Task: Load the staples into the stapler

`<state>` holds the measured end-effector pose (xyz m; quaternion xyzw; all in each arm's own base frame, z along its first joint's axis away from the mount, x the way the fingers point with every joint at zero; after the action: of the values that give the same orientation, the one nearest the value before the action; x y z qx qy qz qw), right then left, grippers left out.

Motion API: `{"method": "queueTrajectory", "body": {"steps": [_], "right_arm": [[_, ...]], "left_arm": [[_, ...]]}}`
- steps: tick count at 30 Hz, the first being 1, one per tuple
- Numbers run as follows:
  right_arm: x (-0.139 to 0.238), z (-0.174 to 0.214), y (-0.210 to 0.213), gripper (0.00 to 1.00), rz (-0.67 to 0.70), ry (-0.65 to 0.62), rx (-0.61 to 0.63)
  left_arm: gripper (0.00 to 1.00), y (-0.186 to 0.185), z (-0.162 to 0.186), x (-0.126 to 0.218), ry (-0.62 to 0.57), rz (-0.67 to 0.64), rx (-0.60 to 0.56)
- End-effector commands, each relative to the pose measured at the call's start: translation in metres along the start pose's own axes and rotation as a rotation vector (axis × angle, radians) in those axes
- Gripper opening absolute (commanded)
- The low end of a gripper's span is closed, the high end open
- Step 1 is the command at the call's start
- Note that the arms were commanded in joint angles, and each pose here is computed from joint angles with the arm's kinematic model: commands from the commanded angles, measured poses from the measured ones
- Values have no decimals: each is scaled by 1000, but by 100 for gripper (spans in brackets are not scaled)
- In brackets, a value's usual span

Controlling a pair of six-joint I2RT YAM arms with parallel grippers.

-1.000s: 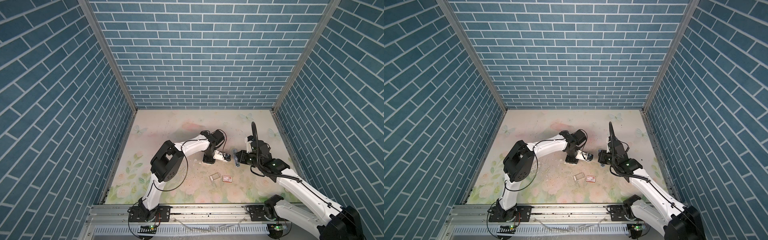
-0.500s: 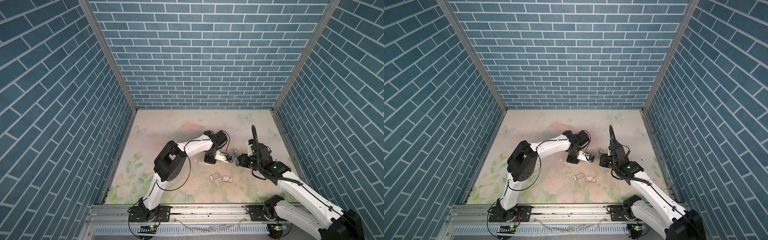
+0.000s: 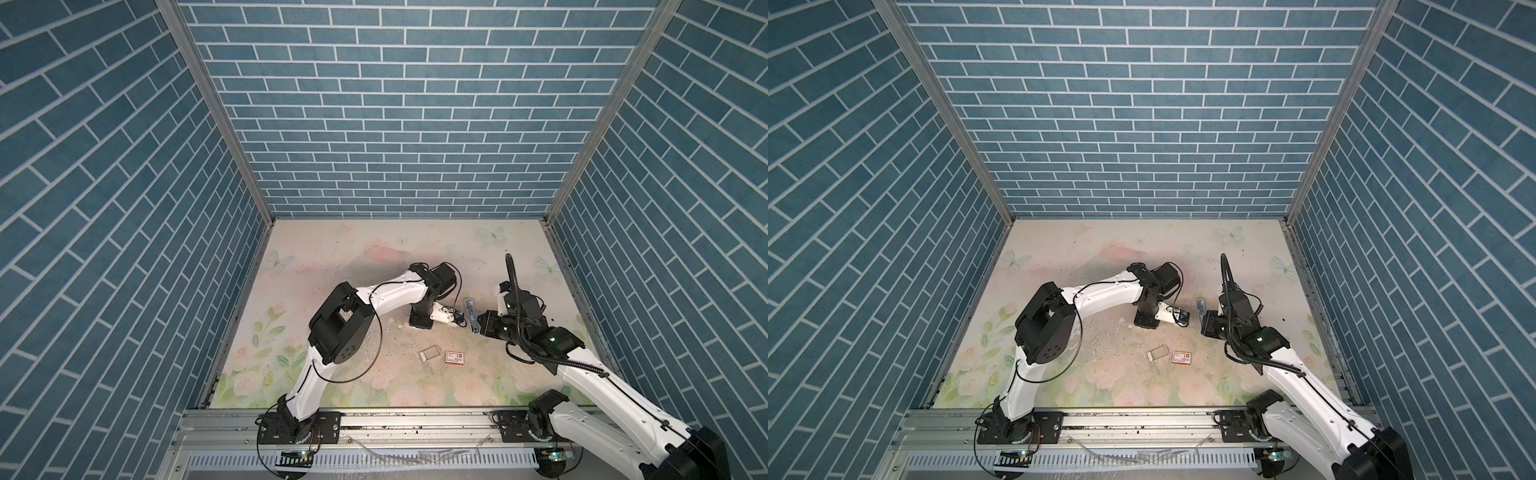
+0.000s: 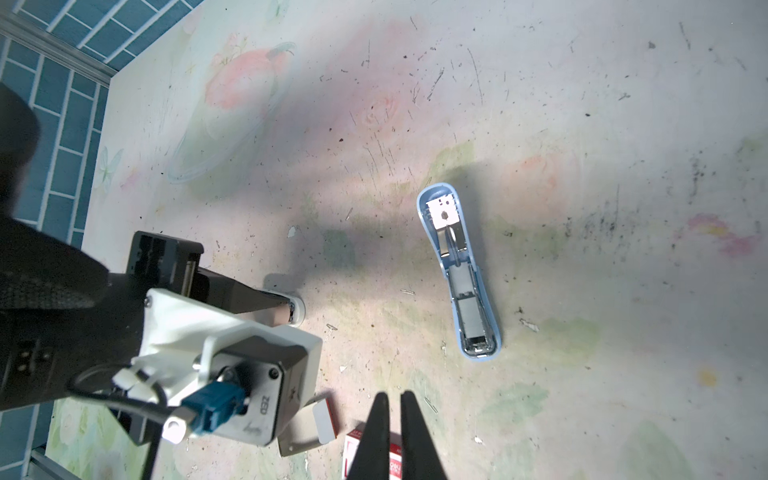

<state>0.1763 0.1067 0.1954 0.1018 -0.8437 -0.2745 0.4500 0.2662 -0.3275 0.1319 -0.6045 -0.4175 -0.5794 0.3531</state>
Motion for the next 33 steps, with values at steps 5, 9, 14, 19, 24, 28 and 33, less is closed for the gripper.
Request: {"method": "queueTrajectory", "body": {"steps": [5,9,14,19,24,28,33], "right_arm": [[4,1,-5,10,28,-21,-2],[6,1,-5,10,31,-23,-3],[7,1,-5,10,32,-26,-5],[10,0,-4,10,36,-28,-5],[12,1,-5,10,40,-33,-11],[13,1,-6,10,42,-37,-14],[14,1,-7,11,44,-42,-16]], "left_arm": [[14,-21,9,-31,64,136,20],[15,-20,11,-16,44,109,27],[17,-20,13,-2,26,79,33],[21,-20,16,4,24,68,40],[24,-19,18,10,16,50,46],[27,-21,18,13,9,44,48],[32,-22,19,13,6,38,50]]}}
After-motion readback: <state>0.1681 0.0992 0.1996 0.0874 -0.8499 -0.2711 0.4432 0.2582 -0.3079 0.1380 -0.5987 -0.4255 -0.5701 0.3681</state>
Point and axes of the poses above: each gripper's point midway between its finger pads, its own x axis back along the fingers, its own y axis along the line the jaws close on, z = x × y, the point moved 10 cm from there along x, back along the fingers, and after that the axes turned 11 degrees about -x, right-handed, at the moved point
